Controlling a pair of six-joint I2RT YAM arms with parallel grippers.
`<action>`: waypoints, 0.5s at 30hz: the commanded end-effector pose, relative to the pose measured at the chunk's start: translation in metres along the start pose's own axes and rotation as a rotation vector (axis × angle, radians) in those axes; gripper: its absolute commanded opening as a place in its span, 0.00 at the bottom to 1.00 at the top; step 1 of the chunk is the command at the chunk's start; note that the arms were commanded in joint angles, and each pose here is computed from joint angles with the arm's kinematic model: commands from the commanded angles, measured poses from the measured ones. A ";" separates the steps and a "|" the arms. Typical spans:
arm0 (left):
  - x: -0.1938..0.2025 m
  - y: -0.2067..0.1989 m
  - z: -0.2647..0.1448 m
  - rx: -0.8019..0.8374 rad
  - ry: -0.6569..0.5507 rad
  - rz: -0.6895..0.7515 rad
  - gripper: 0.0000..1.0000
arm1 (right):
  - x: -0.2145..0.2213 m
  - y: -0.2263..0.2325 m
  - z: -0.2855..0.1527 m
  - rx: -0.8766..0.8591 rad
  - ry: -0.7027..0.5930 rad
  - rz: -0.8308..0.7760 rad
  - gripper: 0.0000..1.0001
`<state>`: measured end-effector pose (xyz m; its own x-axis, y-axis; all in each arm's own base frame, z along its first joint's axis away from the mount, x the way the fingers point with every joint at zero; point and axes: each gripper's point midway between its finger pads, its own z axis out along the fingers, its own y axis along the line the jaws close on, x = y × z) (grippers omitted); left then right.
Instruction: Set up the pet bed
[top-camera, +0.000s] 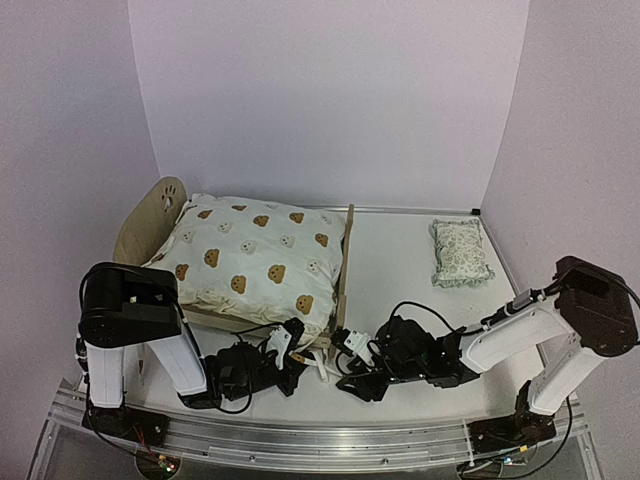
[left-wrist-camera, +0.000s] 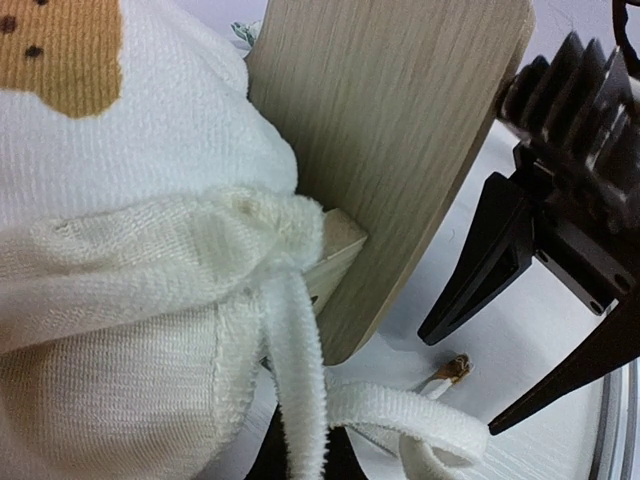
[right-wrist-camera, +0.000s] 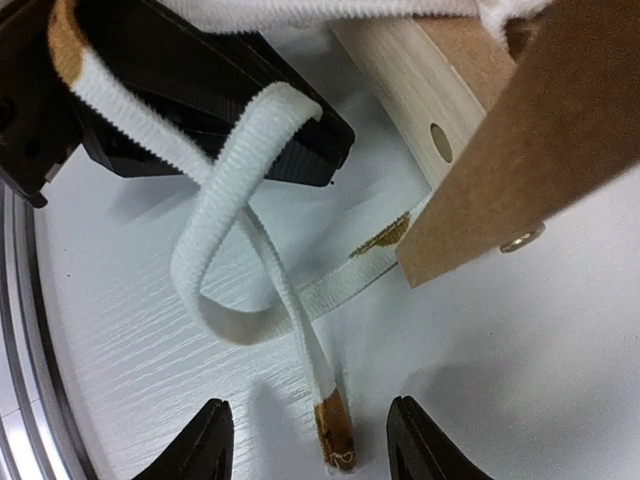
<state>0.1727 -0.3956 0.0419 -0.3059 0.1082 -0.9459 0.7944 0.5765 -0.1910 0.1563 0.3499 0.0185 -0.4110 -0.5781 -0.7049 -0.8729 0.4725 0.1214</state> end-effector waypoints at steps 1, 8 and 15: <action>-0.011 -0.005 -0.001 0.024 -0.029 -0.027 0.00 | -0.009 -0.010 0.012 0.066 -0.008 -0.036 0.53; -0.011 -0.004 -0.002 0.027 -0.027 -0.032 0.00 | -0.005 -0.012 0.021 0.073 0.014 -0.045 0.25; -0.003 0.001 -0.010 0.003 0.024 -0.060 0.00 | -0.007 -0.019 0.011 0.114 -0.005 -0.015 0.00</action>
<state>0.1698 -0.3950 0.0397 -0.3302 0.1079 -0.9377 0.7940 0.5690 -0.2141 0.1680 0.3580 0.0043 -0.3780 -0.6108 -0.6958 -0.8755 0.4801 0.0542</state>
